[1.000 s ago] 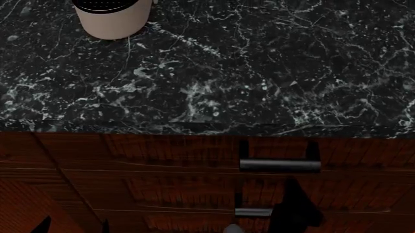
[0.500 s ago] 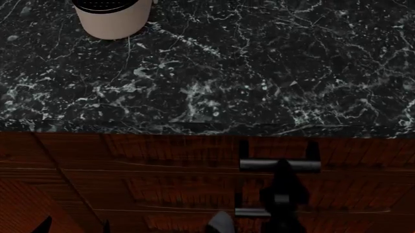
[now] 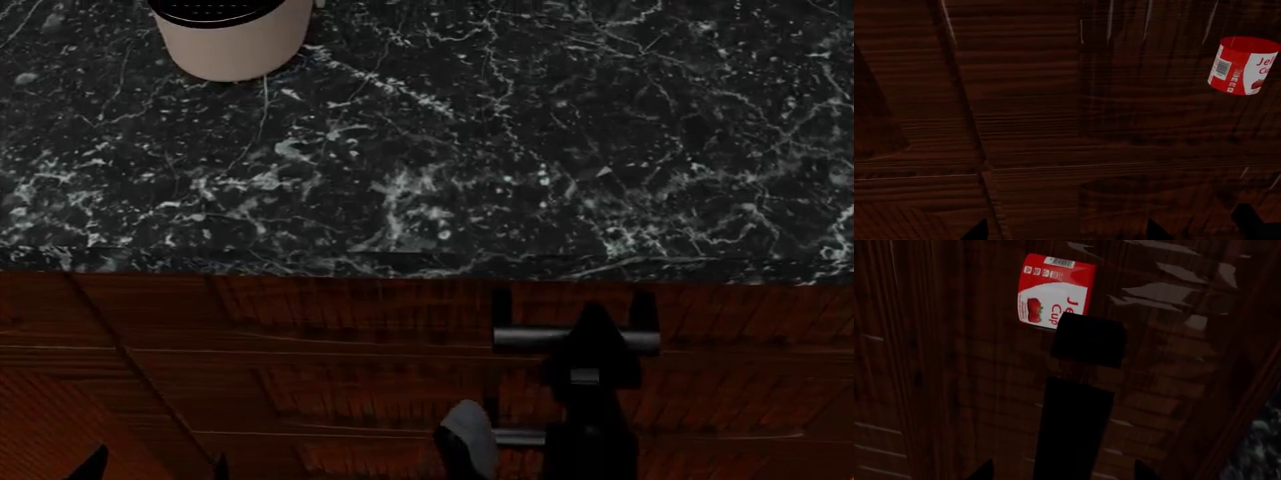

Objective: Open the right drawer.

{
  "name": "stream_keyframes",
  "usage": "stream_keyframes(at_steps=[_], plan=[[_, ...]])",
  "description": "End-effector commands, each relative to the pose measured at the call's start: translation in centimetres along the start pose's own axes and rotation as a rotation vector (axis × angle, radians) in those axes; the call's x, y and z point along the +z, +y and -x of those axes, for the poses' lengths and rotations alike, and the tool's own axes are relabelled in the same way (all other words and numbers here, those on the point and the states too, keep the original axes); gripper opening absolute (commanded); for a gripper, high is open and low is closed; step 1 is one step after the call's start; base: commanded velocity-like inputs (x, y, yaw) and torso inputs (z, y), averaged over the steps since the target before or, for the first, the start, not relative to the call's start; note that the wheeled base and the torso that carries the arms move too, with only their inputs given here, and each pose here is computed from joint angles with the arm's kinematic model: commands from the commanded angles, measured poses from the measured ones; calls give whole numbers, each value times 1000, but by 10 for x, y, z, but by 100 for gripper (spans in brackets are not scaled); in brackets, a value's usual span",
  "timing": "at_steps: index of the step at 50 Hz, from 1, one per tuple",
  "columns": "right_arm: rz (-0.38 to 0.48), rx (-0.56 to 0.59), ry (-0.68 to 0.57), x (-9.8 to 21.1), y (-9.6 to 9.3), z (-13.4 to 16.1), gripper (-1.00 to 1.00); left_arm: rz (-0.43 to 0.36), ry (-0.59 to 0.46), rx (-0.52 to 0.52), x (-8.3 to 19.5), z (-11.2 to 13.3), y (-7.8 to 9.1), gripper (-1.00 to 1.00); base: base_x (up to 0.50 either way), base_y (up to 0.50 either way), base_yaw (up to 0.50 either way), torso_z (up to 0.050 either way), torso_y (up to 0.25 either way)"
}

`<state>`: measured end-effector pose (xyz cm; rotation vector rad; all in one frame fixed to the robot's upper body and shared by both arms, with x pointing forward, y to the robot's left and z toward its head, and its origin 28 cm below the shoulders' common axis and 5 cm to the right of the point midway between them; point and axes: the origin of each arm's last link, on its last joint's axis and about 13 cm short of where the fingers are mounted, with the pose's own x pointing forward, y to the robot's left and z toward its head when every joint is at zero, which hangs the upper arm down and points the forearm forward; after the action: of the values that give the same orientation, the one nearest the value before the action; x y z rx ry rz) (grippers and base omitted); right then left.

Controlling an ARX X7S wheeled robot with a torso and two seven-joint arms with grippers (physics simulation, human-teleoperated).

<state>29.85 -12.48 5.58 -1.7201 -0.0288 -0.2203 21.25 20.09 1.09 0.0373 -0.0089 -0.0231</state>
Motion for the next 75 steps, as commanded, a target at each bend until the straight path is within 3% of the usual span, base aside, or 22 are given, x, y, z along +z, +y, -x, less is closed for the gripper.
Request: stream_keyframes(at_steps=[1,21,22,42,50,75], plan=[[-2,3,17,2,3,-12,100,-2,1,-1,1,1,-1,100,0,0,0,0,0],[2,19,-12,6,9,-22,100,-2,2,-2,0,0,0,100,0,0,0,0,0],[-7,-8,-18,6,8,-21,-100,-2,2,-2,0,1,0,100,0,0,0,0,0],[-15,-34,-45,5,3,-14,-100,-1,0,-2,1,0,0,100,0,0,0,0,0],[22,-45,-93,6,0,4,-100,0,1,1,-1,-1,0,100,-1,0,1,0,0],[19,-56,-113,3,-3,34,-100,-2,0,1,0,0,0,100,0,1,2,0,0]])
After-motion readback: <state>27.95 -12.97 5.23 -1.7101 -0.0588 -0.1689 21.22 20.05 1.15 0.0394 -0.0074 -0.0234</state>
